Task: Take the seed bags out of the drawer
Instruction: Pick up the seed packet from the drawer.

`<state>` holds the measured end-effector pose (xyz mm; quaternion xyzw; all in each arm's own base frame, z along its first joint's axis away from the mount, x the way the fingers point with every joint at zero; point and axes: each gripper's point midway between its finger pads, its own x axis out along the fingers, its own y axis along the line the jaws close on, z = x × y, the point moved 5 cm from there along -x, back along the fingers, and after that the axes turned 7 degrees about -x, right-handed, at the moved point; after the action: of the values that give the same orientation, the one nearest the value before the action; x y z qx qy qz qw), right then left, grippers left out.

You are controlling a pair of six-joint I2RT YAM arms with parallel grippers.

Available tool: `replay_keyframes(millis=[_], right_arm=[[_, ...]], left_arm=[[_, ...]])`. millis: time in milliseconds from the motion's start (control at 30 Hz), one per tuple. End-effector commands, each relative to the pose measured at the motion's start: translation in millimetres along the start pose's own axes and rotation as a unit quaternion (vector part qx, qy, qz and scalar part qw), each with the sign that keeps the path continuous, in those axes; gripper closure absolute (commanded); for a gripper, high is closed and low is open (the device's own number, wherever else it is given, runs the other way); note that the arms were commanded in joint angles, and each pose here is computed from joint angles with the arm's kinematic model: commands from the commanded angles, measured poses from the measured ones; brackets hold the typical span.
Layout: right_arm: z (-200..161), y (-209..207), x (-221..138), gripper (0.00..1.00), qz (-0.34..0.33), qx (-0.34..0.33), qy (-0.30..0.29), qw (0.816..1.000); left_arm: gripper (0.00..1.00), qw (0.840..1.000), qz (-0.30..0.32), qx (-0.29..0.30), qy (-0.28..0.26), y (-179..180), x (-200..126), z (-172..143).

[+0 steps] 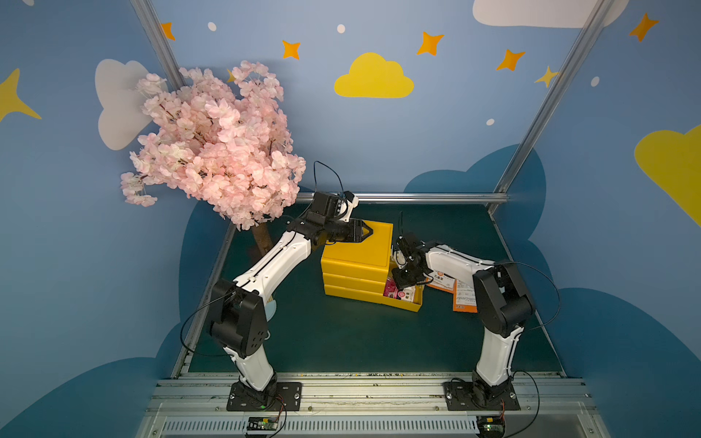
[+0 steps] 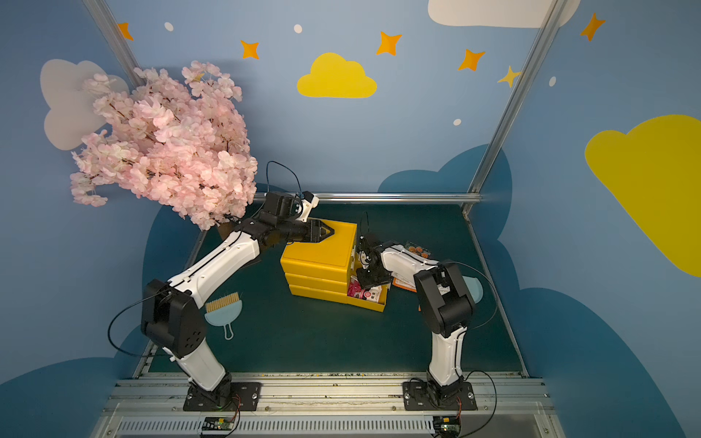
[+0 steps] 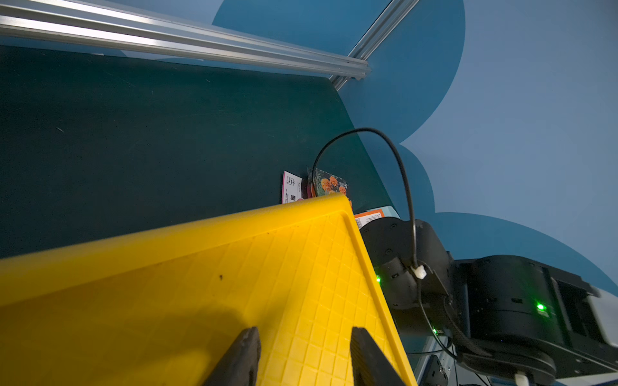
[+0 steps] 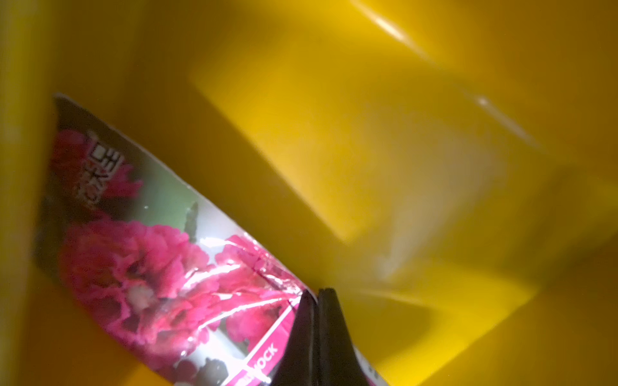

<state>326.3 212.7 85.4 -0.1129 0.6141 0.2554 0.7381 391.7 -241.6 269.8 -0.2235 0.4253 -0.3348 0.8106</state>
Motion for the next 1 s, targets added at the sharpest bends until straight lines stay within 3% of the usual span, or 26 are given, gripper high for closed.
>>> replay_keyframes(millis=[0,967], right_arm=[[-4,4,-24,1.00,0.004,-0.001,0.015,1.000],[42,-34,-81,1.00,-0.109,-0.012,0.006,0.994]], left_arm=[[0.50,0.969,0.130,-0.126,0.168,70,21,-87],[0.50,0.969,0.128,-0.126,0.167,71,22,-86]])
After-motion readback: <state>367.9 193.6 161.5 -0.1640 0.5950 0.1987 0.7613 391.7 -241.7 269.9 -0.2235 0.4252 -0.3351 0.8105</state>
